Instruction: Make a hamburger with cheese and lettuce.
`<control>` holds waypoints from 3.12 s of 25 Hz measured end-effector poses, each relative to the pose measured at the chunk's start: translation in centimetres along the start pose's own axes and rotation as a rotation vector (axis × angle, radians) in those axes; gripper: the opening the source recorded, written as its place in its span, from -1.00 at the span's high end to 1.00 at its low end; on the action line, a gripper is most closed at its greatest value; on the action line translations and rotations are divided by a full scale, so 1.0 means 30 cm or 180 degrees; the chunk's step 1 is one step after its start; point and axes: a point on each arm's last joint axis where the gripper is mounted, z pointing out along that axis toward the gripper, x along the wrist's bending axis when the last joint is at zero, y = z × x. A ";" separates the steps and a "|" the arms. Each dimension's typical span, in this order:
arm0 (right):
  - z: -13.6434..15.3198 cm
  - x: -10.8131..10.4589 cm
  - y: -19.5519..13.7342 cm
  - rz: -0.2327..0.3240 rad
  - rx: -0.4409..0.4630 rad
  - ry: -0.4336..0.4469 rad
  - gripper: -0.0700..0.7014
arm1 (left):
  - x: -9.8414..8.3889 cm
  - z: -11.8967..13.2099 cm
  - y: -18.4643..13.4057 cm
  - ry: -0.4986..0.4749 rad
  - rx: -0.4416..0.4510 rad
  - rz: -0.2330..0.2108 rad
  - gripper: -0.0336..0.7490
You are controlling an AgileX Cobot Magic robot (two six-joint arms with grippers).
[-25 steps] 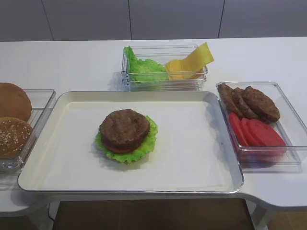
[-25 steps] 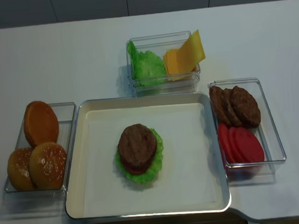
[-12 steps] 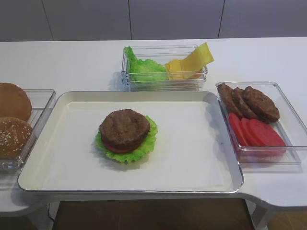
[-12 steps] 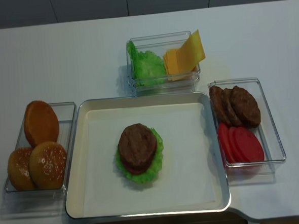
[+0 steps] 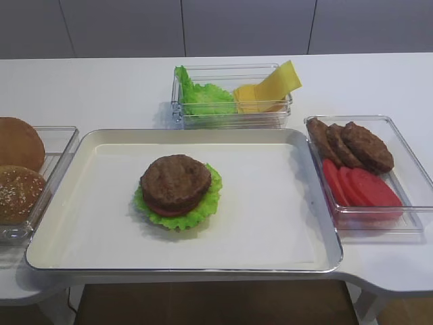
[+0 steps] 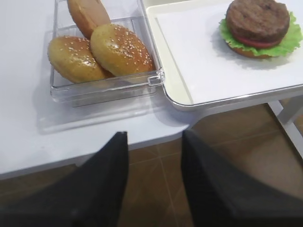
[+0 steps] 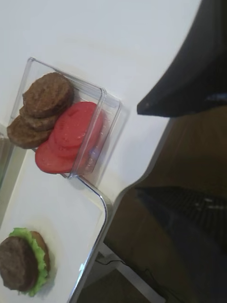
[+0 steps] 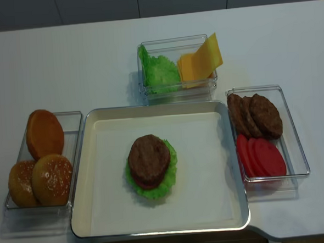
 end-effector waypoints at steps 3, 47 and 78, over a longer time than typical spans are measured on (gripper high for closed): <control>0.007 0.003 -0.007 -0.0015 0.0047 0.0019 -0.15 | 0.000 0.000 0.000 0.0000 0.0000 0.0000 0.19; 0.001 0.015 -0.010 0.0550 0.0130 -0.0942 -0.15 | 0.000 0.000 0.000 0.0000 0.0000 0.0000 0.19; 0.001 0.015 -0.010 0.0550 0.0130 -0.0942 -0.15 | 0.000 0.000 0.000 0.0000 0.0000 0.0000 0.19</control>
